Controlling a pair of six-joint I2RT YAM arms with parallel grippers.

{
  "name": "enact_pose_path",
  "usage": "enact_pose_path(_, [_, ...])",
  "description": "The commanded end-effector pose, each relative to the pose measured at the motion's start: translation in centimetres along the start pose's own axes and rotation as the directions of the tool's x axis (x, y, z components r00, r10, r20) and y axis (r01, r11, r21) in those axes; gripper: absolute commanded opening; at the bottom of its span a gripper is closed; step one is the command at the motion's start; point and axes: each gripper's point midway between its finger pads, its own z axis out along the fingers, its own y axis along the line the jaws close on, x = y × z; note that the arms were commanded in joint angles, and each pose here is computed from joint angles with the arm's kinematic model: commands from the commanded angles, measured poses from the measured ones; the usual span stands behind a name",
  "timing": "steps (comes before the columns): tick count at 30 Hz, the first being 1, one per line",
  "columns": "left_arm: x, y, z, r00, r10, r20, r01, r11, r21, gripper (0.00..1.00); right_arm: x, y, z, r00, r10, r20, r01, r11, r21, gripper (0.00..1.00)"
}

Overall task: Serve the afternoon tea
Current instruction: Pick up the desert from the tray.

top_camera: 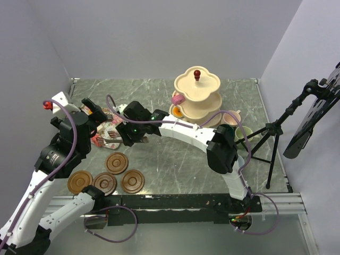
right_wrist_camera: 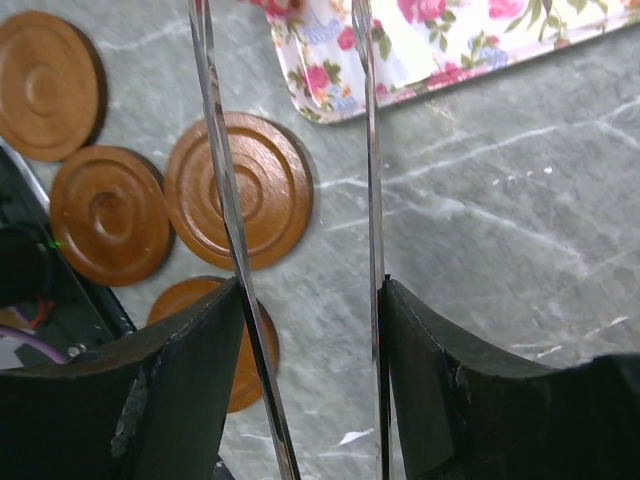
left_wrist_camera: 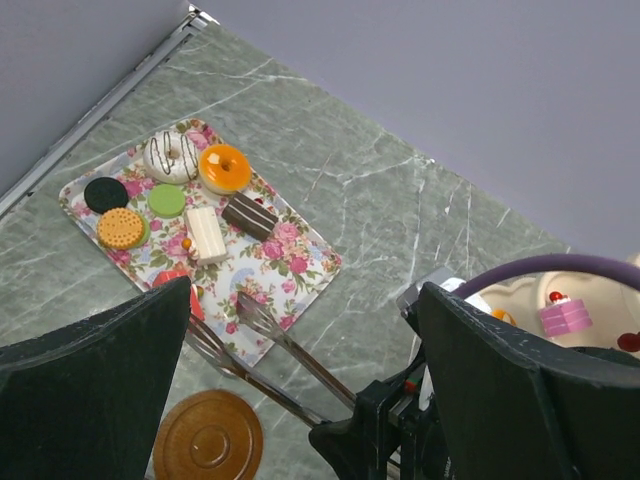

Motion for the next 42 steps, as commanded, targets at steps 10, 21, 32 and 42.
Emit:
enact_pose_path(10, [-0.5, -0.5, -0.4, 0.999, -0.028, 0.016, 0.028, 0.999, 0.022, 1.00, -2.3, 1.1, 2.1, 1.000, 0.011, 0.011, -0.010, 0.999, -0.034, 0.61])
enact_pose_path(21, [-0.5, -0.3, -0.4, 0.999, -0.031, 0.017, 0.031, 0.999, 0.015, 1.00, -2.3, 2.1, 2.1, 0.999, -0.051, 0.008, 0.052, 0.998, -0.026, 0.57])
enact_pose_path(32, [-0.3, -0.3, -0.4, 1.000, -0.029, 0.012, 0.029, 0.999, 0.019, 1.00, -2.3, 2.3, 2.4, 0.997, -0.073, 0.002, 0.074, 0.997, -0.018, 0.42])
enact_pose_path(42, [-0.6, -0.3, -0.5, 0.999, -0.033, 0.019, 0.033, 0.999, 0.017, 1.00, -4.5, 1.2, -1.4, 0.991, -0.101, 0.090, 0.094, 0.992, 0.081, 0.26])
